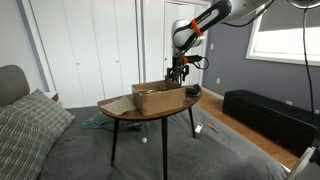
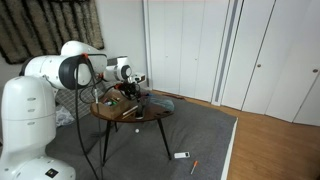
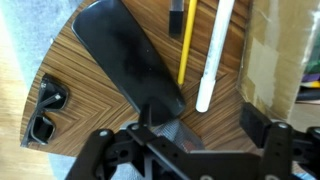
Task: Take a pencil out of the box
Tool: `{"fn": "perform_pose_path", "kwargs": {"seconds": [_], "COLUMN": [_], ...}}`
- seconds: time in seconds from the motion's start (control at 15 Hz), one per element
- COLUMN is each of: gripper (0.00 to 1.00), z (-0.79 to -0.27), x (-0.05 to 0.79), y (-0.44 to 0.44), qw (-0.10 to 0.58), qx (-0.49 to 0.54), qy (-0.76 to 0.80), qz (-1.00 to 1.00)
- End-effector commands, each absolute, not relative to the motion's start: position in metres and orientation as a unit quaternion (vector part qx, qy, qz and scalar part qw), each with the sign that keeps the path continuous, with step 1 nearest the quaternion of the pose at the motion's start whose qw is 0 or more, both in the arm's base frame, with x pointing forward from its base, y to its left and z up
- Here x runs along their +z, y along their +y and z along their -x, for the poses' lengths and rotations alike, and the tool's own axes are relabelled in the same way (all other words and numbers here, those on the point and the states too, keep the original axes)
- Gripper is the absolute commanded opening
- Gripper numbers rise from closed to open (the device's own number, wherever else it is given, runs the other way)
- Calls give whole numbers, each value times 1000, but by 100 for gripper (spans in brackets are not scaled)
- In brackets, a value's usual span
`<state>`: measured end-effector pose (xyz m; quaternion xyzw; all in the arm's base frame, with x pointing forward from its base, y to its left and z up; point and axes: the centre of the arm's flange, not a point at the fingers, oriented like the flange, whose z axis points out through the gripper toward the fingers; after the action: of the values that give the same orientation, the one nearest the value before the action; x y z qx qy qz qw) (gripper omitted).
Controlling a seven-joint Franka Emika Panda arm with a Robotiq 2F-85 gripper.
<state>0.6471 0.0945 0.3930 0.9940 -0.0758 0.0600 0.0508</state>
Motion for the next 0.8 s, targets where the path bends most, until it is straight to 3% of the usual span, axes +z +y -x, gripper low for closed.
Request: {"fn": "perform_pose_path", "kwargs": {"seconds": [0.0, 0.33, 0.73], "gripper": [100, 100, 100], "z": [-635, -609, -561], "x": [436, 494, 552], "y": [87, 73, 78], "qw": [59, 59, 13], "qx": [56, 17, -20], "qy": [-58, -17, 105], "qz": [-995, -998, -994]}}
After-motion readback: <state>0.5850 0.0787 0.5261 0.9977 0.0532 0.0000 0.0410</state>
